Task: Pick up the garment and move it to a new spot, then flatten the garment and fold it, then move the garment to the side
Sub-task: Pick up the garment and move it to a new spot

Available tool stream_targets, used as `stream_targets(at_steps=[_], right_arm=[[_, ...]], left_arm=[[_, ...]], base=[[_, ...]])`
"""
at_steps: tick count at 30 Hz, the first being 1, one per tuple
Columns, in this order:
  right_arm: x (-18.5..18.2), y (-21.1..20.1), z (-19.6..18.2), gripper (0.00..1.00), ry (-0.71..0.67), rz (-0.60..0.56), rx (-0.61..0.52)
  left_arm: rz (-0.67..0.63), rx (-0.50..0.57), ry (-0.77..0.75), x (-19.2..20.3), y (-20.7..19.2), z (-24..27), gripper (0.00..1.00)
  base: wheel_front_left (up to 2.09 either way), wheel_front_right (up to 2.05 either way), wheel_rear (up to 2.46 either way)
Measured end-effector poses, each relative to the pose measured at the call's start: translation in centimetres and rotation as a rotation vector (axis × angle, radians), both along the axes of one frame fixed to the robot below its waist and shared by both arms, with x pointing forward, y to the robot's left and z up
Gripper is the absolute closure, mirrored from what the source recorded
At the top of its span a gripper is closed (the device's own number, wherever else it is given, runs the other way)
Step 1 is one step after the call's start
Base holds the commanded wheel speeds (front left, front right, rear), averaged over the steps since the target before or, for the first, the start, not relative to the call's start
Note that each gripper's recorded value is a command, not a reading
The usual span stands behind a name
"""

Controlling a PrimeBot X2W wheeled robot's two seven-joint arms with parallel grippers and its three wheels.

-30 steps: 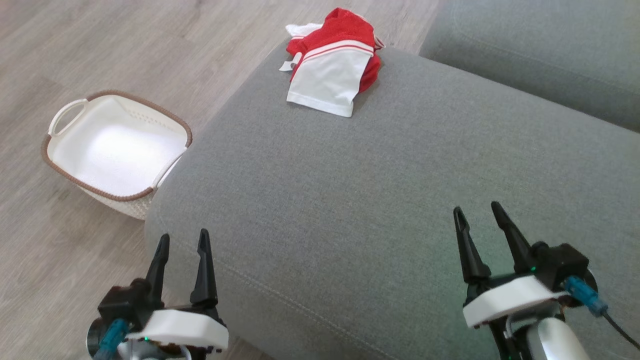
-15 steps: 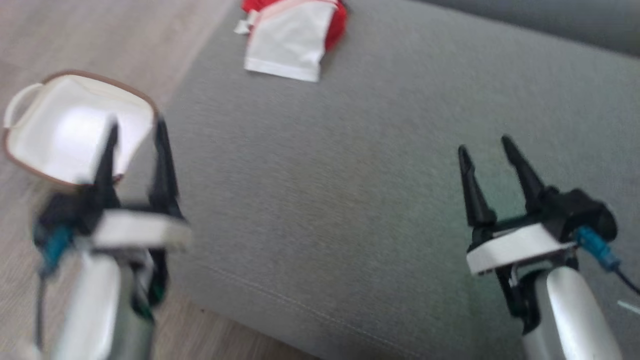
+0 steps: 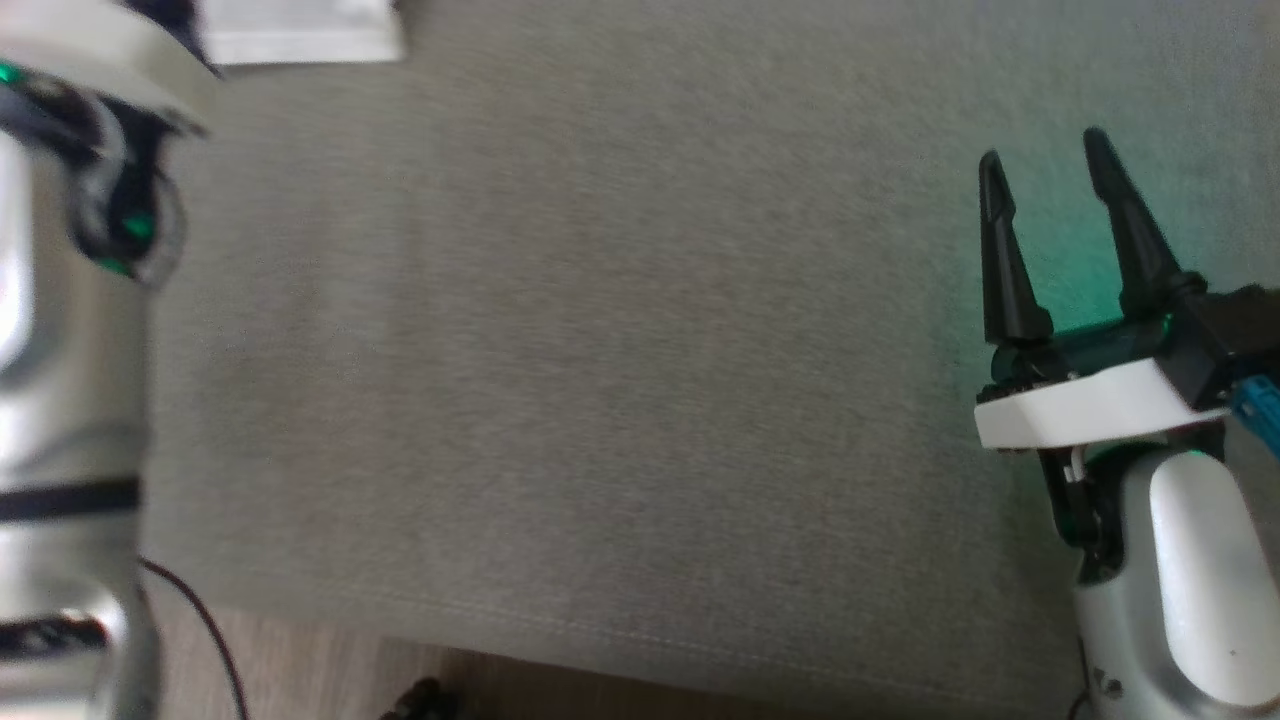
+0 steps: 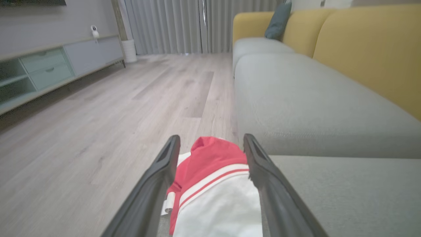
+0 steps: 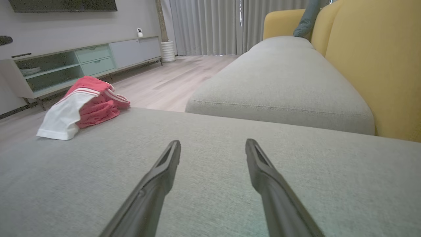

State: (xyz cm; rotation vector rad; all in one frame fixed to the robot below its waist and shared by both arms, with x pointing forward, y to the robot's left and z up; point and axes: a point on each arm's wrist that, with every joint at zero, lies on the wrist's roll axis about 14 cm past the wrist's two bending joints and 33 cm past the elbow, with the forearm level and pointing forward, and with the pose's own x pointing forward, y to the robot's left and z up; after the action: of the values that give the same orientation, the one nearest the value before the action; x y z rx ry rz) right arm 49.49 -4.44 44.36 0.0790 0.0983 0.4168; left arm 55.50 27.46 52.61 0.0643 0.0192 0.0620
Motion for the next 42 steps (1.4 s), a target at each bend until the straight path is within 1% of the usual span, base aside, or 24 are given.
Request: stream_targets(at_steps=[3,6,11,16,17,18,19,20,21,29,32,34,35,38,42], right_arm=[[0.4,-1.5,-1.7,0.0,0.033,-0.037,-0.016],[0.4,-3.1,-3.8,0.0,0.077,-0.074,-0.036],[0.1,-4.9,-6.3,0.0,0.135,-0.112,-0.062],[0.1,-5.7,-6.8,0.0,0.138,-0.128,-0.07],[0.1,-5.7,-6.7,0.0,0.137,-0.129,-0.071],[0.1,-5.7,-6.7,0.0,0.136,-0.13,-0.072],[0.1,-5.7,-6.6,0.0,0.133,-0.13,-0.072],[0.1,-5.8,-6.4,0.0,0.127,-0.13,-0.071],[0.1,-5.8,-6.3,0.0,0.126,-0.131,-0.071],[0.0,-5.4,-4.5,0.0,0.087,-0.124,-0.065],[-0.3,-5.3,-3.5,0.0,0.071,-0.122,-0.055],[-1.0,-5.2,-2.5,0.0,0.06,-0.12,-0.039],[-1.0,-5.2,-2.5,0.0,0.06,-0.12,-0.039],[-1.6,-5.4,-1.0,0.0,0.033,-0.128,-0.021],[-2.9,-6.2,1.0,0.0,0.0,-0.154,-0.001]], left_arm=[[-0.008,0.007,0.109,2.5,0.4,-3.3,0.0],[-0.022,-0.001,0.233,4.0,0.0,-7.3,0.0],[-0.023,-0.024,0.368,5.1,-0.5,-12.7,0.0],[-0.012,-0.028,0.444,5.4,-0.4,-15.4,0.0],[-0.01,-0.029,0.453,5.3,-0.4,-15.6,0.1],[-0.008,-0.029,0.459,5.3,-0.4,-15.6,0.32],[-0.005,-0.028,0.463,5.2,-0.3,-15.6,0.66],[-0.001,-0.027,0.467,5.1,-0.1,-15.6,0.97],[0.003,-0.025,0.469,5.0,0.1,-15.6,1.0],[0.013,-0.002,0.363,4.7,0.8,-12.3,1.0],[0.004,0.006,0.299,4.7,0.7,-9.9,1.0],[-0.011,0.011,0.24,4.6,0.2,-7.3,1.0],[-0.011,0.011,0.24,4.6,0.2,-7.3,1.0],[-0.051,0.006,0.161,4.6,-1.3,-4.1,1.0],[-0.125,0.002,0.049,4.4,-4.4,1.0,1.0]], base=[[0.0,0.0,0.0],[0.0,0.0,0.0],[0.0,0.0,0.0],[0.0,0.0,0.0],[0.0,0.0,0.0],[0.0,0.0,0.0],[0.0,0.0,0.0],[0.0,0.0,0.0],[0.0,0.0,0.0],[0.0,0.0,0.0],[0.0,0.0,0.0],[0.0,0.0,0.0],[0.0,0.0,0.0],[0.0,0.0,0.0],[0.0,0.0,0.0]])
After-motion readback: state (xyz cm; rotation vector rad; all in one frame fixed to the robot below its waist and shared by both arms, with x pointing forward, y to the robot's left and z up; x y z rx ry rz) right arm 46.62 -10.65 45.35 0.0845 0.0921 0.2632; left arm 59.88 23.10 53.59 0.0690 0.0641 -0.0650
